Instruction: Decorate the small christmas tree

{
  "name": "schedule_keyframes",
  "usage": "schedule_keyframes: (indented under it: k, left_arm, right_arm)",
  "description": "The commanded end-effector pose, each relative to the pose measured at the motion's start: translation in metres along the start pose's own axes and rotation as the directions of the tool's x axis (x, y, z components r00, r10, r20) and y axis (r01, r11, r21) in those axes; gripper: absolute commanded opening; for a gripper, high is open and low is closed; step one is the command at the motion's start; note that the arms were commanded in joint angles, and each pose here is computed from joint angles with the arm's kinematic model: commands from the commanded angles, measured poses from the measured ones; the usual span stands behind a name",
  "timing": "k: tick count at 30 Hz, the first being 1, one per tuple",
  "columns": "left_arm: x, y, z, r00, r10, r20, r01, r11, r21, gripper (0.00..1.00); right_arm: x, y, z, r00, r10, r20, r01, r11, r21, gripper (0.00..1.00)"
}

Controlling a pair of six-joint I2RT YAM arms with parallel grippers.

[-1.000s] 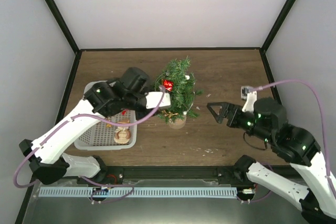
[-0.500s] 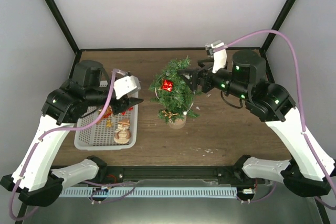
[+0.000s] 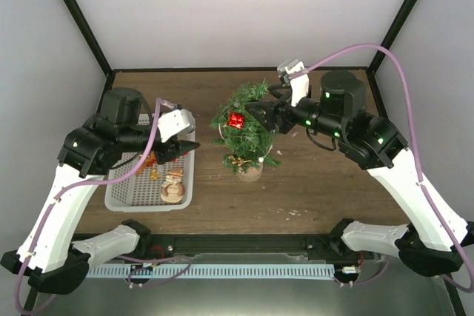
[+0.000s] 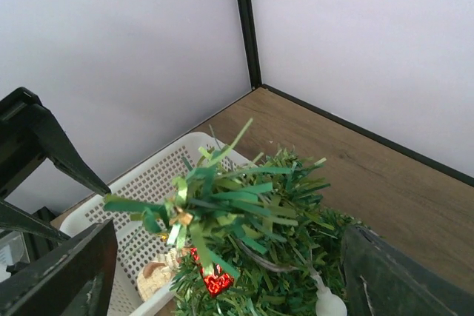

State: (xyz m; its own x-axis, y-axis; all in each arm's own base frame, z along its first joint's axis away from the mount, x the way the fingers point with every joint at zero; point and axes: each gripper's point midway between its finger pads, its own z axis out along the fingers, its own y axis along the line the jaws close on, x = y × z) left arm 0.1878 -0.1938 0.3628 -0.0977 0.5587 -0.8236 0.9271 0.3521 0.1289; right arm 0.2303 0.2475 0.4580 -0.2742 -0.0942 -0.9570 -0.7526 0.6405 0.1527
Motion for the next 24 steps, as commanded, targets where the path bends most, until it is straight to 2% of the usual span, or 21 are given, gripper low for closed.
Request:
schedule_keyframes:
  k: [1, 6, 12, 14, 16, 18, 24]
  left_arm:
    - [0.003, -0.005, 0.001, 1.0, 0.003, -0.002, -0.003, 1.0, 0.028, 0.44]
    - [0.003, -0.004, 0.001, 1.0, 0.006, 0.001, -0.006, 1.0, 0.027, 0.43]
    - [0.005, -0.005, 0.001, 1.0, 0.005, -0.002, -0.005, 1.0, 0.026, 0.43]
    - [0.006, -0.005, 0.002, 1.0, 0.002, -0.006, -0.001, 1.0, 0.026, 0.43]
    - [0.006, -0.005, 0.002, 1.0, -0.001, -0.005, 0.002, 1.0, 0.026, 0.43]
    - [0.006, -0.005, 0.002, 1.0, -0.003, -0.006, 0.003, 1.0, 0.023, 0.43]
    - [0.01, -0.001, 0.004, 1.0, -0.009, -0.018, 0.009, 1.0, 0.003, 0.43]
  right_arm:
    - [-0.003, 0.001, 0.008, 0.999, -0.042, 0.021, 0.043, 0.999, -0.018, 0.74]
    - [0.001, -0.003, 0.02, 0.998, -0.062, 0.017, 0.062, 0.998, -0.008, 0.69]
    - [0.001, -0.007, 0.032, 0.997, -0.076, 0.013, 0.076, 0.997, -0.008, 0.57]
    - [0.001, -0.008, 0.034, 0.997, -0.075, 0.012, 0.075, 0.997, -0.01, 0.42]
    - [0.0, -0.009, 0.034, 0.997, -0.07, 0.014, 0.07, 0.997, -0.009, 0.22]
    - [-0.001, -0.009, 0.034, 0.998, -0.065, 0.015, 0.065, 0.998, -0.008, 0.11]
    - [-0.009, -0.009, 0.029, 0.999, -0.049, 0.02, 0.049, 0.999, -0.001, 0.01]
